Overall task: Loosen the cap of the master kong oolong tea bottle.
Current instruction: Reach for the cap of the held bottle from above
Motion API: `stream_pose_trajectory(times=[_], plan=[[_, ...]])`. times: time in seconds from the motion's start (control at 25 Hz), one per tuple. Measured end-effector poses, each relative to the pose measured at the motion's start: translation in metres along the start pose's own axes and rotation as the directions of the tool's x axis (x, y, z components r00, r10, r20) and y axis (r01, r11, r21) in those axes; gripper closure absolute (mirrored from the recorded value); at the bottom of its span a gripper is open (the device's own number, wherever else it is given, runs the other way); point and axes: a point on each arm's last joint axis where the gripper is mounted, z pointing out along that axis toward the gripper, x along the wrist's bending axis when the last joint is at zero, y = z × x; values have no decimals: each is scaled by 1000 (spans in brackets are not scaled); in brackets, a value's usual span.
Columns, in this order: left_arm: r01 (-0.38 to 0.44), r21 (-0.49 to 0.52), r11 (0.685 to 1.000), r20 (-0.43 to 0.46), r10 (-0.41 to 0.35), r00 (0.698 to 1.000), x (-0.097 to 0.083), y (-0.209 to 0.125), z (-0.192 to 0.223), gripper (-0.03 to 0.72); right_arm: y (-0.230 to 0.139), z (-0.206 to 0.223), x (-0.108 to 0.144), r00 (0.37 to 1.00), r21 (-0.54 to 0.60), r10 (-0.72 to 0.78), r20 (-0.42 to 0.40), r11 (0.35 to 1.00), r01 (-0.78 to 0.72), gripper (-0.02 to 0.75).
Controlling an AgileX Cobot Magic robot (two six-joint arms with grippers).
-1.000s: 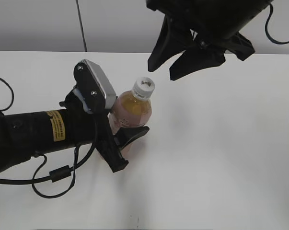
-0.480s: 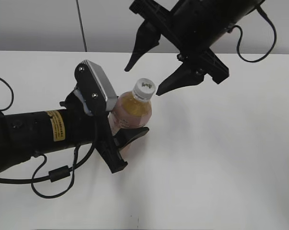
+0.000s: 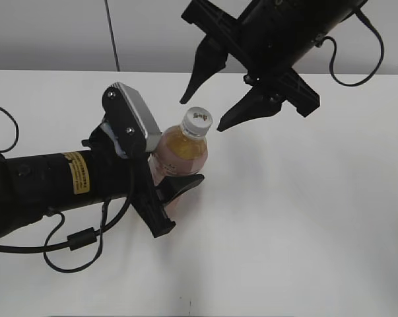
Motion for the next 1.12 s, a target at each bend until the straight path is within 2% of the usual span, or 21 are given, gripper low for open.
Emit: stream_pose_trajectory(times=[0.68, 0.96, 1.12], plan=[[3, 0, 1000, -3, -3, 1000, 0, 0, 0, 256, 4, 10, -2, 1000, 10, 20, 9, 1000, -20, 321], [3, 0, 1000, -4, -3, 1000, 0, 0, 0, 256, 4, 11, -2, 1000, 15, 24, 1, 1000, -24, 393], [4, 0, 1000, -4, -4, 1000, 0, 0, 0, 256, 4, 11, -2, 1000, 14, 12, 0, 1000, -12, 465]])
